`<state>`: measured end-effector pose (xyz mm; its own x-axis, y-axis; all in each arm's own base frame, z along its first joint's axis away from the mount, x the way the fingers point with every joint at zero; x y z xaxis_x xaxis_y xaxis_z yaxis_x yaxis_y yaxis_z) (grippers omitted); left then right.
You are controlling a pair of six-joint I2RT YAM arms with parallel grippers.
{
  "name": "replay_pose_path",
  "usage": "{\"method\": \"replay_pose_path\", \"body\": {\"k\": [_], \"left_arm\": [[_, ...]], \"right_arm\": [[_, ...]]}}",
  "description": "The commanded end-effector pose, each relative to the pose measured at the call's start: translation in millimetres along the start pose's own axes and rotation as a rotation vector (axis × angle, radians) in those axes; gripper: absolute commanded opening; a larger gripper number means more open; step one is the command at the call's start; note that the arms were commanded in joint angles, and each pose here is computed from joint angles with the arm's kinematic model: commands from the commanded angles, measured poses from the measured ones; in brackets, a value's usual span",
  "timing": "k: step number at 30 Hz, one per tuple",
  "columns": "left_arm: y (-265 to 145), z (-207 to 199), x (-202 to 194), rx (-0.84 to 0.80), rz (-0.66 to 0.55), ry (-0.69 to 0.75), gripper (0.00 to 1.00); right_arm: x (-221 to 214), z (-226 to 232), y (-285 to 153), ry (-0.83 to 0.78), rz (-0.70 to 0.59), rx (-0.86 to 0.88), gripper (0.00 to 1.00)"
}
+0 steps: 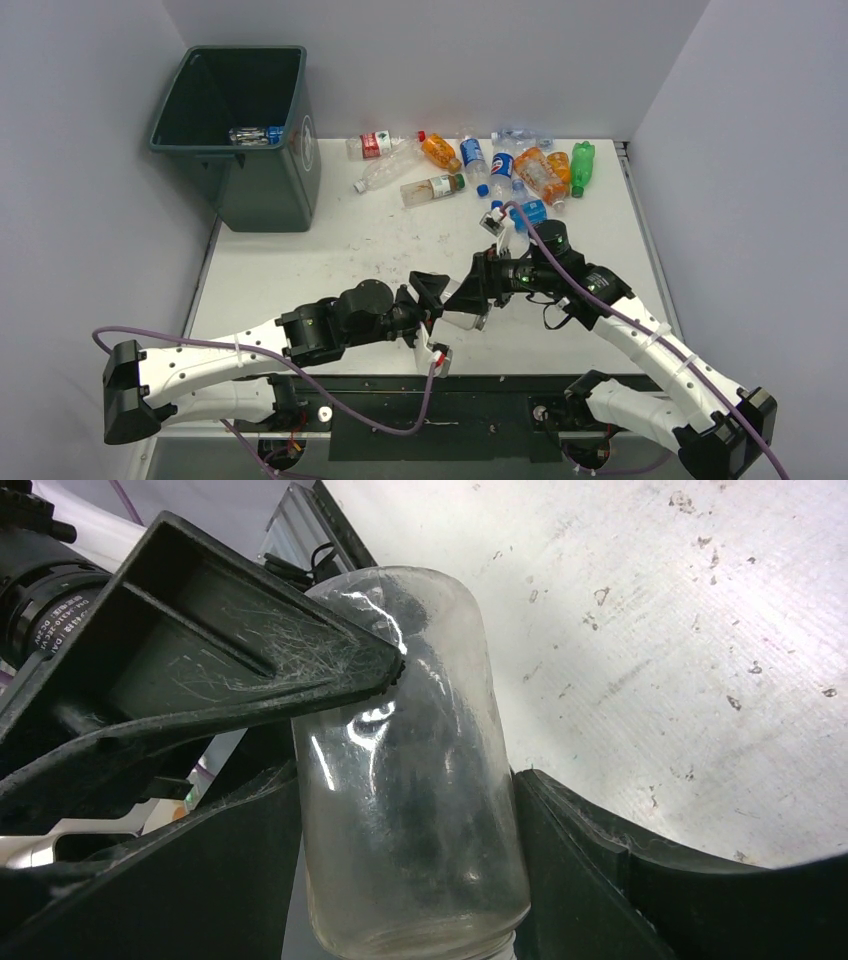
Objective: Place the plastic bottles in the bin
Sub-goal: Pick up the plastic bottle at the center of the board.
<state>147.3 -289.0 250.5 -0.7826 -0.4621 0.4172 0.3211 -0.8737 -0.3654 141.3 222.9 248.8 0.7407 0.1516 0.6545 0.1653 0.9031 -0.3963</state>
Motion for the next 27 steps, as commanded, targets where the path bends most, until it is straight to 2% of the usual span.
{"method": "replay_pose_path", "body": {"k": [1, 2, 4, 6, 7, 8, 12, 18, 20, 23, 27], "left_arm": [[-3.0, 19.3, 13.0, 0.075, -0.052, -0.011, 0.48], [-4.0, 21.0, 10.7, 0.092, -0.036, -0.021, 0.46], [-4.5, 23.8, 11.3, 0.113, -0.038, -0.053, 0.43], [-5.1, 26.3, 13.1, 0.135, -0.050, -0.085, 0.41], [-6.2, 28.3, 14.7, 0.150, -0.060, -0.107, 0.40], [-7.4, 32.6, 17.4, 0.179, -0.079, -0.136, 0.39], [-14.3, 38.5, 23.8, 0.270, -0.150, -0.270, 0.38], [-27.5, 45.1, 40.3, 0.345, -0.317, -0.542, 0.38], [-34.0, 48.7, 46.3, 0.385, -0.403, -0.674, 0.38], [-45.6, 56.4, 63.5, 0.405, -0.609, -0.910, 0.38], [-54.7, 66.1, 78.5, 0.391, -0.806, -1.219, 0.40]], "right_arm": [[25.3, 20.7, -4.5, -0.084, -0.075, 0.033, 0.39], [25.9, 23.4, -5.5, -0.093, -0.079, 0.040, 0.47], [30.1, 29.7, -10.0, -0.117, -0.105, 0.050, 0.74], [38.2, 42.1, -17.6, -0.167, -0.166, 0.087, 0.96], [42.3, 48.2, -22.4, -0.186, -0.200, 0.100, 0.95], [46.9, 54.3, -27.9, -0.206, -0.238, 0.109, 0.90], [69.6, 72.0, -57.1, -0.263, -0.444, 0.064, 0.90], [89.2, 112.4, -138.2, -0.375, -0.940, 0.070, 0.90], [87.5, 123.5, -160.7, -0.407, -1.033, 0.076, 0.90], [82.4, 129.3, -170.9, -0.463, -1.050, 0.069, 0.90], [75.3, 123.1, -153.7, -0.490, -0.982, 0.101, 0.90]]}}
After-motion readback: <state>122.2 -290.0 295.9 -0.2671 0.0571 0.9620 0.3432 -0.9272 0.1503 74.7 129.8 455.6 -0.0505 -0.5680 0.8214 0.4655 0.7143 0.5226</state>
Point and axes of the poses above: each gripper's point midway between its finger pads, its own y axis out along the fingers, its own z axis along the line the jaws close on, x = y × z, the point moved 4 cm from there along -y, back along the fingers, and after that the axes turned 3 degrees about -y, right-handed, at the moved point
